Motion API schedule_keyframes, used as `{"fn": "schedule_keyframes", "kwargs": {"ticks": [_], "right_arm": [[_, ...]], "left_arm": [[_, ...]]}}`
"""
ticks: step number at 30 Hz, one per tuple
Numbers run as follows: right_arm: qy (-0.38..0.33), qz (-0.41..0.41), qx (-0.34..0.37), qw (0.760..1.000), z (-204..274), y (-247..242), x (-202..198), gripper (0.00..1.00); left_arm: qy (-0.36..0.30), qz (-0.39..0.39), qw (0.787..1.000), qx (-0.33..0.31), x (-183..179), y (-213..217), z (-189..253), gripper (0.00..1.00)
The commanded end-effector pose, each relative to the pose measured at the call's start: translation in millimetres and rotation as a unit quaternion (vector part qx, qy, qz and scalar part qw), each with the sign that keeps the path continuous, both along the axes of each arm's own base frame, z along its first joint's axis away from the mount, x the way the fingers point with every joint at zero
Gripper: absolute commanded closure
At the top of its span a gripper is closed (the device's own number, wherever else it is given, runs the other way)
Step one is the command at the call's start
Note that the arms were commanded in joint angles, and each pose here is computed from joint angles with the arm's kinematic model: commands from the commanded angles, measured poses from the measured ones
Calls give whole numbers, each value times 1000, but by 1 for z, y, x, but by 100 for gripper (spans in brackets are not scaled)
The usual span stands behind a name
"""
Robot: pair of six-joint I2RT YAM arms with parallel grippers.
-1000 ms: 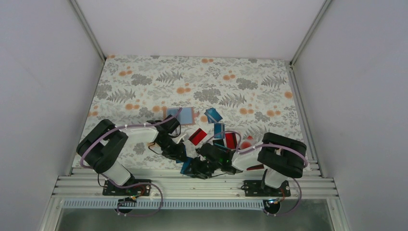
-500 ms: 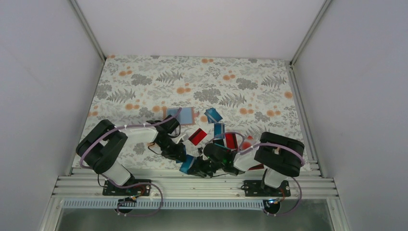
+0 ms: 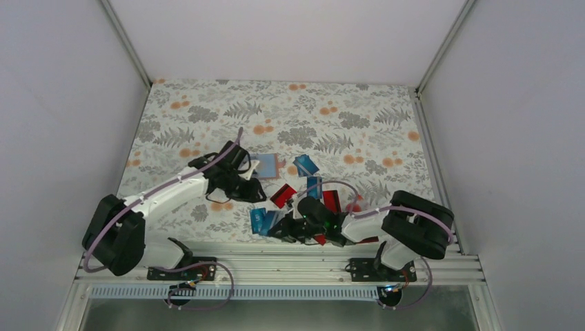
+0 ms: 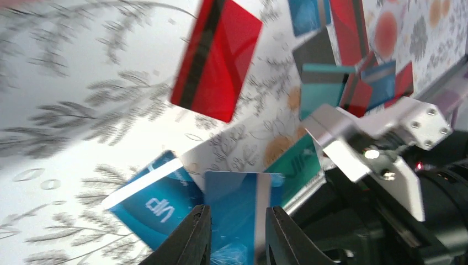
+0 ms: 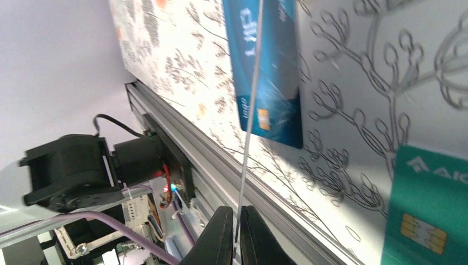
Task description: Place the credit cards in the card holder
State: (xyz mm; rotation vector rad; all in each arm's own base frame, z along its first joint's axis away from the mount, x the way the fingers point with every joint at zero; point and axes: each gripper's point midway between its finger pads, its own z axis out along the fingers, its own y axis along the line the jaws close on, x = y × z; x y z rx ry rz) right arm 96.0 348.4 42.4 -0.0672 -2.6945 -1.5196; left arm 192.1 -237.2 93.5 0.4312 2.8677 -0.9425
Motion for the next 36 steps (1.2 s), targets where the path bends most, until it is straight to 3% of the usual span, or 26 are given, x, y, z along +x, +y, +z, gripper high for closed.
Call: {"fn": "schedule_keyframes", "kwargs": {"ticks": [1,12,18,26,36], "right_arm": [[-58,-4,29,998,21,-4,19,96],[-139,1,94,986,73,-25,74,96],[-174,29,108,978,92,-28,115,96],[-175,58,106,977,80,-20,174,96],[-162,91,103,977,54,-3,207,96]], "left_arm": [[-21,42,999,8,19,23,14,74],[-76,95,992,-33,65,47,49,68],[-87,149,985,-10,98,69,50,67],[-88,217,972,11,137,92,38,67],[-79,238,967,43,155,107,16,67]]}}
